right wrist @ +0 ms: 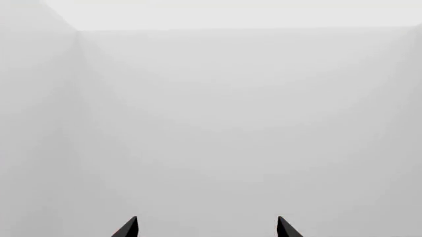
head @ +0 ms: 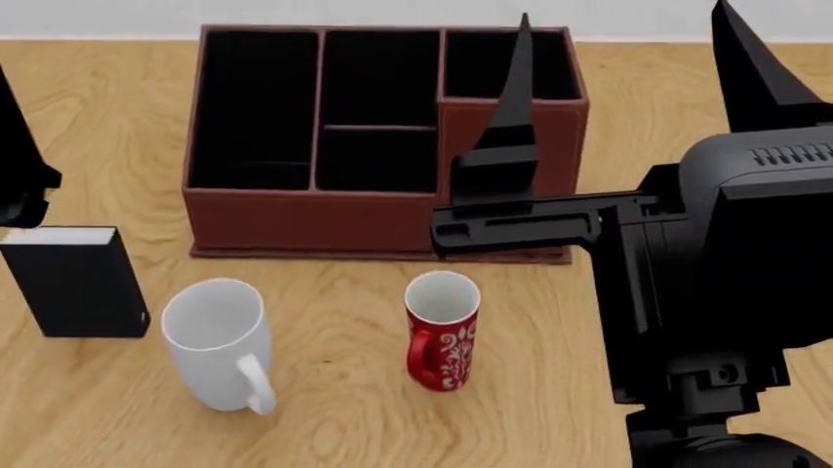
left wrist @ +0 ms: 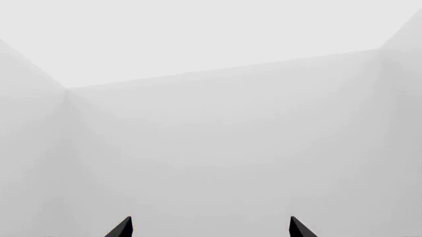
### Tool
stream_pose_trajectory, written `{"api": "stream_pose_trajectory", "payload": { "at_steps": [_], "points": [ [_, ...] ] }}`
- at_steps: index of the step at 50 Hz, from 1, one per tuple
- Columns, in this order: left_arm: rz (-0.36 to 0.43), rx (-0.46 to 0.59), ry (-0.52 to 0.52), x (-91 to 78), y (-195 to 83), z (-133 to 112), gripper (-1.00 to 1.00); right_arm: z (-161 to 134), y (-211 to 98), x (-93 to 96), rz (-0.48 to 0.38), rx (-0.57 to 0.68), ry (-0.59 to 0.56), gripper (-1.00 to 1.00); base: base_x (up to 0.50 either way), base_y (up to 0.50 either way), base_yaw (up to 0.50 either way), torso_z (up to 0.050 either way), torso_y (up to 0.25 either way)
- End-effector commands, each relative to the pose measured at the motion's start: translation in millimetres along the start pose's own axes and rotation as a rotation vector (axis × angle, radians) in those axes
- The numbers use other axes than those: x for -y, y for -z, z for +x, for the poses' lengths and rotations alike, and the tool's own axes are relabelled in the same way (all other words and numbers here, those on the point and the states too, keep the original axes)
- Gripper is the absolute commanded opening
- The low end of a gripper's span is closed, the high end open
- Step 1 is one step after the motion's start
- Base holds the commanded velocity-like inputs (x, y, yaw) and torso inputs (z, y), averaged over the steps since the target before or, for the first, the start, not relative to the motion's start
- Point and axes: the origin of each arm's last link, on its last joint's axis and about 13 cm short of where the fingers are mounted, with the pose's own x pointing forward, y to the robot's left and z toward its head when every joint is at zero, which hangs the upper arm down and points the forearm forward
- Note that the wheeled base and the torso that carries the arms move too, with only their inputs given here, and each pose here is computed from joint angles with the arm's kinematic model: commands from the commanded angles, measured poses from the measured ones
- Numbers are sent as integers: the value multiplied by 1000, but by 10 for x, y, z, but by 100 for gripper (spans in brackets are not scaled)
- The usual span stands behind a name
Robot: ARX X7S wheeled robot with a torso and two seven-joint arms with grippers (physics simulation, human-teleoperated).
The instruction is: Pick up the white mug and place it to the right of the caddy.
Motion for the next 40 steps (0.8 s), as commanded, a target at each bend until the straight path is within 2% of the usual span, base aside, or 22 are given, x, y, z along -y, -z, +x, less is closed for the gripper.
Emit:
{"api": "stream_pose_trajectory", "payload": {
  "at_steps": [1,40],
  "points": [
    [-1,-5,10,20,20,10,100,3,32,14,5,-7,2,100,223,0,0,0,0],
    [-5,1,38,70,21,29,100,-22,113,28,23,-29,-4,100,222,0,0,0,0]
  ]
}}
